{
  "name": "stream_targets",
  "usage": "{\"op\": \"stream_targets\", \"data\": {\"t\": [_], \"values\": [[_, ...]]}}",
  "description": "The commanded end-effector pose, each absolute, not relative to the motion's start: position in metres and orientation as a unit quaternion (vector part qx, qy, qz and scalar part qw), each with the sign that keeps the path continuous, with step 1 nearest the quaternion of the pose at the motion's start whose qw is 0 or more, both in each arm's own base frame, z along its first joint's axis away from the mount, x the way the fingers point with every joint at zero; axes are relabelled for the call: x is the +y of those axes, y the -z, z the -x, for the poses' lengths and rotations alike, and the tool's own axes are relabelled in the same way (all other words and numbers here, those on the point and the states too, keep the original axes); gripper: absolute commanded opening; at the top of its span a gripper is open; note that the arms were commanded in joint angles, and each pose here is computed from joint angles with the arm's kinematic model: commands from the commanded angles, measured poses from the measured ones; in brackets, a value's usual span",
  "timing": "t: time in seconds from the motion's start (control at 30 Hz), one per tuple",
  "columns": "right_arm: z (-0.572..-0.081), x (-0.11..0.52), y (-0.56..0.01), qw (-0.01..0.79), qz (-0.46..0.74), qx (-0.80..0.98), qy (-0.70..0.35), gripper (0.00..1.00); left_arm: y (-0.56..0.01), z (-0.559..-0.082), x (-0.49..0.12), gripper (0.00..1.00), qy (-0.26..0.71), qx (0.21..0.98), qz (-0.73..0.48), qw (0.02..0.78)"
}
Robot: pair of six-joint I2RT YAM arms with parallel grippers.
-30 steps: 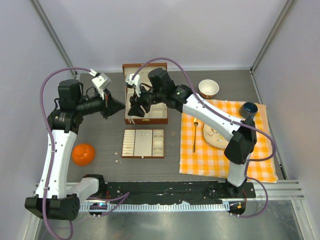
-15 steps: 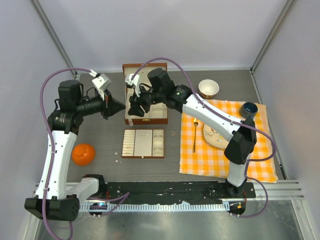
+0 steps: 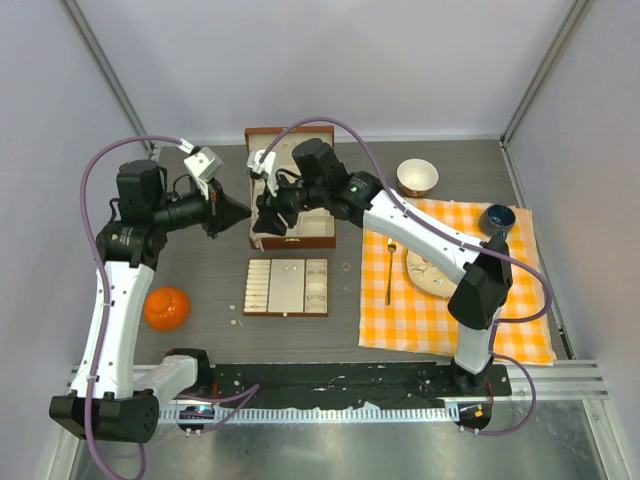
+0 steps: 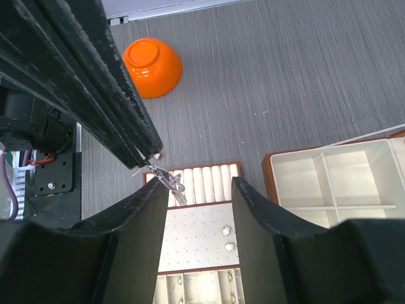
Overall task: Organize the mixed jewelry
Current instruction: Pick up the jewelry from the center of the board.
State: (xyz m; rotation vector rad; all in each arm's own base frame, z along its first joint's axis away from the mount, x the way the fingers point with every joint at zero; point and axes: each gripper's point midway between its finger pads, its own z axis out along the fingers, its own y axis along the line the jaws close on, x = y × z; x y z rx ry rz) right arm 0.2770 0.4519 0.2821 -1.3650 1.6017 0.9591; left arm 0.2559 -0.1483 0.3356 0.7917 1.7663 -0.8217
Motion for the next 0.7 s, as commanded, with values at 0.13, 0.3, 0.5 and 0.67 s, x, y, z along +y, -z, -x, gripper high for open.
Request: {"op": "stream_targets", "data": {"t": [0.13, 0.3, 0.5, 0.67], "values": [[-0.2799, 0.4631, -0.3039, 0.435, 0.541, 0.612, -0.38, 0.49, -0.3475, -0.2526, -0.1522, 0.0, 0.344, 0.711, -0.335, 0.514], [-0.2811, 0.4633, -0.3029, 0.437, 0.541, 0.612, -0.375, 0.44, -0.3471, -0.2522, -0.1526, 0.0, 0.346, 0.71, -0.335, 0.513], [-0.2842, 0.4628, -0.3003, 0.439, 0.541, 0.615, -0.369, 0.38, -0.3473, -0.2506, -0.1534, 0.0, 0.348, 0.71, -0.336, 0.512], [-0.2849, 0.4624, -0.3002, 0.44, 0.543, 0.614, -0.366, 0.33, -0.3458, -0.2506, -0.1532, 0.0, 0.347, 0.71, -0.336, 0.511]]}}
